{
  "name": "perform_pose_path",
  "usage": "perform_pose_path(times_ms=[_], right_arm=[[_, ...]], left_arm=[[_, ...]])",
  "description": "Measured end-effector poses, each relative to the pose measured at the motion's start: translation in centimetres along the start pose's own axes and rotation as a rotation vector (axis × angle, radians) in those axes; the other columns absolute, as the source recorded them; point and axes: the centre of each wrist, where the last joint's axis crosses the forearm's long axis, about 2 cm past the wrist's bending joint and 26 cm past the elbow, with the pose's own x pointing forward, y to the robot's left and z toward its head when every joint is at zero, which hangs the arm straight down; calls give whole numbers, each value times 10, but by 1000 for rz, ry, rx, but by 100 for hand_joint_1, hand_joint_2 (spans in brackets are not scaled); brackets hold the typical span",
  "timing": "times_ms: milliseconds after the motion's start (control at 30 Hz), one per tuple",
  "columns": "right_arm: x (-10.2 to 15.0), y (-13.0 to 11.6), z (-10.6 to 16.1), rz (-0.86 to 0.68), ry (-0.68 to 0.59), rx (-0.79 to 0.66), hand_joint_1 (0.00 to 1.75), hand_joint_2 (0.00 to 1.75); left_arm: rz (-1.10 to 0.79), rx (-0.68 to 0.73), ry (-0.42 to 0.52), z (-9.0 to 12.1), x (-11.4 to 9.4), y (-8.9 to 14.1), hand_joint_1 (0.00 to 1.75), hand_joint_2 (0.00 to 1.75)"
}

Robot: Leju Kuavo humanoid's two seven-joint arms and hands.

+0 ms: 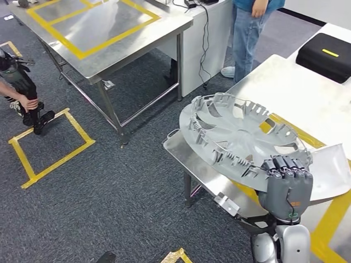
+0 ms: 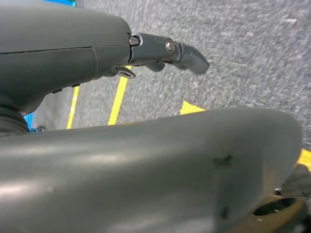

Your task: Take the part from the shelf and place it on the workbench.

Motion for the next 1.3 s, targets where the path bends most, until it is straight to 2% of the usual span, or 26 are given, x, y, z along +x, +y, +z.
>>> perform_pose_path(times_ms=[667,1300], right_arm=[[-2,-2,-3,32,7,1,175,175],[1,-5,-22,86,133,-42,175,175]], left_arm=[[-10,-9,3,0,1,1,0,0],[-3,-27,10,0,-1,0,0,0]])
